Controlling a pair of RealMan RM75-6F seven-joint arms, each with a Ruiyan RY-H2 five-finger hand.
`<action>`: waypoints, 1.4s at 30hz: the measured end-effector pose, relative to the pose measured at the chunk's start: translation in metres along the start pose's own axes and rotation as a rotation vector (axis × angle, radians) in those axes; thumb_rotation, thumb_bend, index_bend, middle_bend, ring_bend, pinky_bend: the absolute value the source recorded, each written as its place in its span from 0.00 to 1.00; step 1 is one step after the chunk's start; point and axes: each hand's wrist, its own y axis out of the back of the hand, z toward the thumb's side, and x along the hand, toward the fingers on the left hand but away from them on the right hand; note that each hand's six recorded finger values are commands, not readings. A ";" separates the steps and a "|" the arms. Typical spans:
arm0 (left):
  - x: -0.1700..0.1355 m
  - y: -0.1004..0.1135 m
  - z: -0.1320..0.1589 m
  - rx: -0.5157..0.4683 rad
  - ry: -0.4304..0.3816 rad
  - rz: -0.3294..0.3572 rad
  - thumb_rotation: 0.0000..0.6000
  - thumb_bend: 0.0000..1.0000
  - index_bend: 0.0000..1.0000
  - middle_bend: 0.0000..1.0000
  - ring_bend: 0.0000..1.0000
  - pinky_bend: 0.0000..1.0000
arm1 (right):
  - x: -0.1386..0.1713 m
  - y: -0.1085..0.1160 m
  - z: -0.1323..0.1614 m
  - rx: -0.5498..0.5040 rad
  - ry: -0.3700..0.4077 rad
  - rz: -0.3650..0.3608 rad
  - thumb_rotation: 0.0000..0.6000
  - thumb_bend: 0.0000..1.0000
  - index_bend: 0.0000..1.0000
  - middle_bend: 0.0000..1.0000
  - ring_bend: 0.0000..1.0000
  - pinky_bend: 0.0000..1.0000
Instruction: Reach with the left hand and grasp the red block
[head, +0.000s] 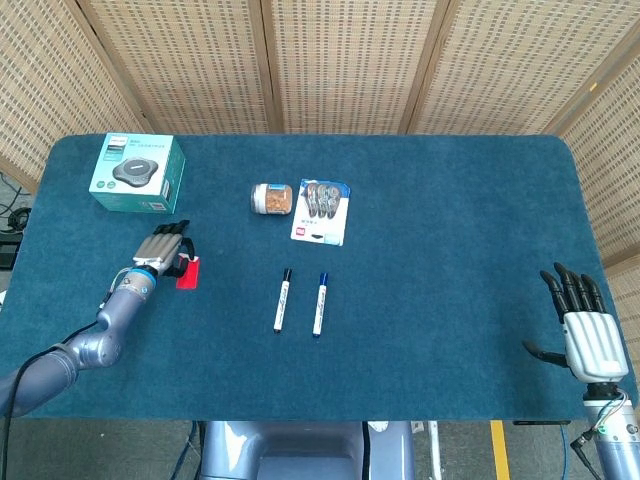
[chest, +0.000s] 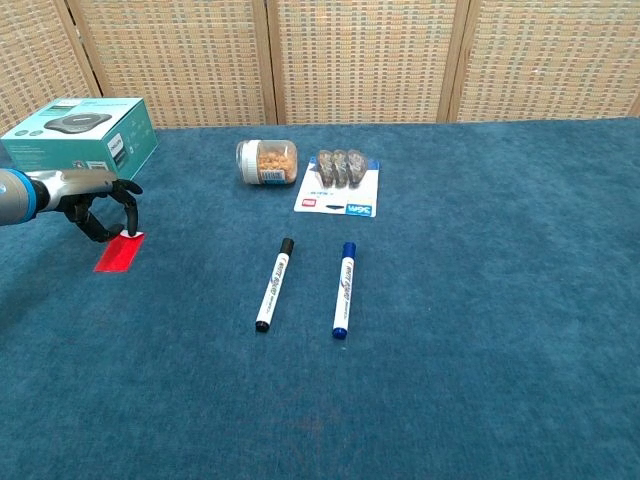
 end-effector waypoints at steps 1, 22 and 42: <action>-0.002 0.000 -0.001 0.000 -0.002 0.002 1.00 0.59 0.49 0.00 0.00 0.00 | 0.000 0.000 0.000 0.000 -0.001 0.000 1.00 0.10 0.00 0.00 0.00 0.00; -0.003 0.018 -0.006 -0.022 -0.017 0.145 1.00 0.39 0.32 0.00 0.00 0.00 | -0.001 -0.004 0.000 0.004 -0.003 0.015 1.00 0.10 0.00 0.00 0.00 0.00; 0.017 0.007 0.006 0.024 0.022 0.127 1.00 0.45 0.41 0.00 0.00 0.00 | -0.002 -0.005 -0.003 -0.006 -0.008 0.025 1.00 0.10 0.00 0.00 0.00 0.00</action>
